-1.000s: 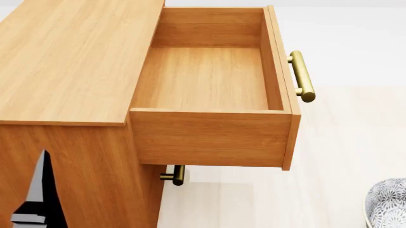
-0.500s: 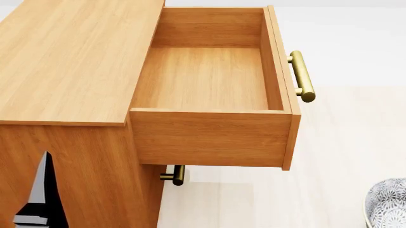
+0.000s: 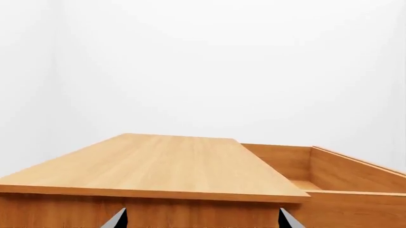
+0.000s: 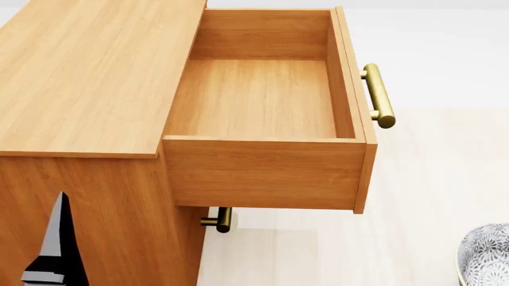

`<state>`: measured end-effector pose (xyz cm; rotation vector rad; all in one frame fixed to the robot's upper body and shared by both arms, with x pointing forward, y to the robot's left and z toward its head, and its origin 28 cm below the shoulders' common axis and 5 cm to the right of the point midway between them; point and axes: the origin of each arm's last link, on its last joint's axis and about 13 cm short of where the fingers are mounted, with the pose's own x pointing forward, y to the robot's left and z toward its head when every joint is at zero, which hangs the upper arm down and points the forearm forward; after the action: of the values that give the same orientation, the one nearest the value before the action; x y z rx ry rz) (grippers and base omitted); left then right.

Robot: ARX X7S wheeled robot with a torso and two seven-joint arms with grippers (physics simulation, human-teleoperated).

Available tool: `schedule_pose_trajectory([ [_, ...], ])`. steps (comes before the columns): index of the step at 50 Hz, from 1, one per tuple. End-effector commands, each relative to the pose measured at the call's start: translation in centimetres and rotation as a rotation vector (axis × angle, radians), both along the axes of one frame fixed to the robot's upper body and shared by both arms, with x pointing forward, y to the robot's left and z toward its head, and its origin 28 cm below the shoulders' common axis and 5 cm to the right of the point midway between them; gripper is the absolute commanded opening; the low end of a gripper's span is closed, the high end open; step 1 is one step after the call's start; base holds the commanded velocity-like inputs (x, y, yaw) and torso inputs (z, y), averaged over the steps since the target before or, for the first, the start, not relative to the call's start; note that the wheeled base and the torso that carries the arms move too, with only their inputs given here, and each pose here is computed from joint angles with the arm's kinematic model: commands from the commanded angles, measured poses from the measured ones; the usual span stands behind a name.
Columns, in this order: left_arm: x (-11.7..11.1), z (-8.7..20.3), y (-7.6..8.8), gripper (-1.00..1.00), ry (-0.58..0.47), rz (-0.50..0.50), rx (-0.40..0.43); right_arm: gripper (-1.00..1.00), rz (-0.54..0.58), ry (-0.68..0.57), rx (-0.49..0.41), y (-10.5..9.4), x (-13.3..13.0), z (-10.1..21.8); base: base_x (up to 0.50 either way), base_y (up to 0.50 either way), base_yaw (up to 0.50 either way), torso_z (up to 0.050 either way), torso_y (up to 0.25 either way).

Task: Put the bowl on top of the cabinet.

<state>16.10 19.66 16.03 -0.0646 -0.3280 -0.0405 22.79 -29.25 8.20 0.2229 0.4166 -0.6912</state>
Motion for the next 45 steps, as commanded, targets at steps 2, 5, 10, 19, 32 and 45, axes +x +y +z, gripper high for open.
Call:
schedule_pose_trajectory([
  [2, 0.3, 0.0, 0.0, 1.00, -0.022, -0.016, -0.014, 1.00, 0.017, -0.020, 0.020, 0.2, 0.1, -1.1, 0.00, 0.00, 0.00, 0.000, 0.000],
  [5, 0.3, 0.0, 0.0, 1.00, -0.021, -0.017, -0.014, 1.00, 0.012, -0.041, 0.045, 0.3, 0.1, -1.2, 0.00, 0.00, 0.00, 0.000, 0.000],
  [10, 0.3, 0.0, 0.0, 1.00, -0.020, -0.016, -0.013, 1.00, -0.003, -0.097, 0.107, 0.3, 0.2, -1.6, 0.00, 0.00, 0.00, 0.000, 0.000],
  [19, 0.3, -0.2, 0.0, 1.00, -0.016, -0.016, -0.012, 1.00, -0.020, -0.124, 0.147, 0.3, 0.2, -2.1, 0.00, 0.00, 0.00, 0.000, 0.000],
  [32, 0.4, -0.4, 0.0, 1.00, -0.011, -0.017, -0.008, 1.00, -0.038, -0.127, 0.172, 0.2, 0.4, -3.0, 0.00, 0.00, 0.00, 0.000, 0.000],
  [45, 0.5, -0.4, -0.1, 1.00, -0.006, -0.018, -0.005, 1.00, -0.044, -0.118, 0.191, 0.4, 0.9, -4.1, 0.00, 0.00, 0.00, 0.000, 0.000],
])
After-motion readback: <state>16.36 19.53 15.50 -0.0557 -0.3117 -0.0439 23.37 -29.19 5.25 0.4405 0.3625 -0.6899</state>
